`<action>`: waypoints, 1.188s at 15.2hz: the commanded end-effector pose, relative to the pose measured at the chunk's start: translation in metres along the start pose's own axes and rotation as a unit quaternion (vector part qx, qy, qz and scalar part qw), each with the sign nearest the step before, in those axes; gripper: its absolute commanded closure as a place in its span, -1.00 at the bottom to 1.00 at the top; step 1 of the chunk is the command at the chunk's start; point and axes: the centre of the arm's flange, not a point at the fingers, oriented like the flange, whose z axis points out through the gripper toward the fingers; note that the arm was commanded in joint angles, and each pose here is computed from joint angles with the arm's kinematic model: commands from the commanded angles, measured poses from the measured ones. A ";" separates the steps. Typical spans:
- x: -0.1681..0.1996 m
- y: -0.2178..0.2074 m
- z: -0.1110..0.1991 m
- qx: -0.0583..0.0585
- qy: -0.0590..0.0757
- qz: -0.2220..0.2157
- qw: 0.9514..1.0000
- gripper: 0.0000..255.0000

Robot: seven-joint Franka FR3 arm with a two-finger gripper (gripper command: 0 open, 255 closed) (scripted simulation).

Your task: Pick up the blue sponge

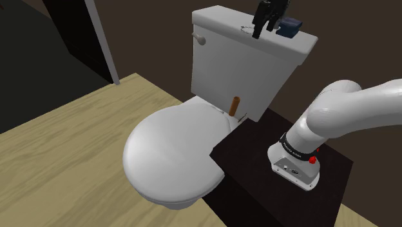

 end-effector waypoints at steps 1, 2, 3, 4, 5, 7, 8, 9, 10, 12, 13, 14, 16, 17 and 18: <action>0.000 0.000 0.000 0.000 0.000 0.000 1.000 -1.00; 0.008 0.011 -0.004 -0.003 -0.009 0.056 0.998 -1.00; 0.014 0.023 -0.008 -0.006 -0.019 0.112 0.994 -1.00; 0.019 0.035 -0.011 -0.009 -0.028 0.167 0.986 -1.00; 0.023 0.048 -0.015 -0.012 -0.037 0.222 0.974 -1.00; 0.027 0.074 -0.023 -0.018 -0.055 0.329 0.943 -1.00; 0.026 0.087 -0.027 -0.021 -0.064 0.381 0.922 -1.00; 0.024 0.101 -0.031 -0.024 -0.072 0.432 0.899 -1.00; 0.021 0.113 -0.035 -0.026 -0.081 0.482 0.872 -1.00; 0.011 0.138 -0.044 -0.032 -0.097 0.576 0.811 -1.00; 0.005 0.148 -0.048 -0.034 -0.103 0.616 0.780 -1.00; 0.005 0.147 -0.043 -0.034 -0.103 0.616 0.780 -1.00; 0.004 0.147 -0.032 -0.034 -0.103 0.616 0.780 -1.00; 0.004 0.146 -0.027 -0.034 -0.103 0.616 0.780 -1.00; 0.004 0.146 -0.022 -0.034 -0.103 0.616 0.780 -1.00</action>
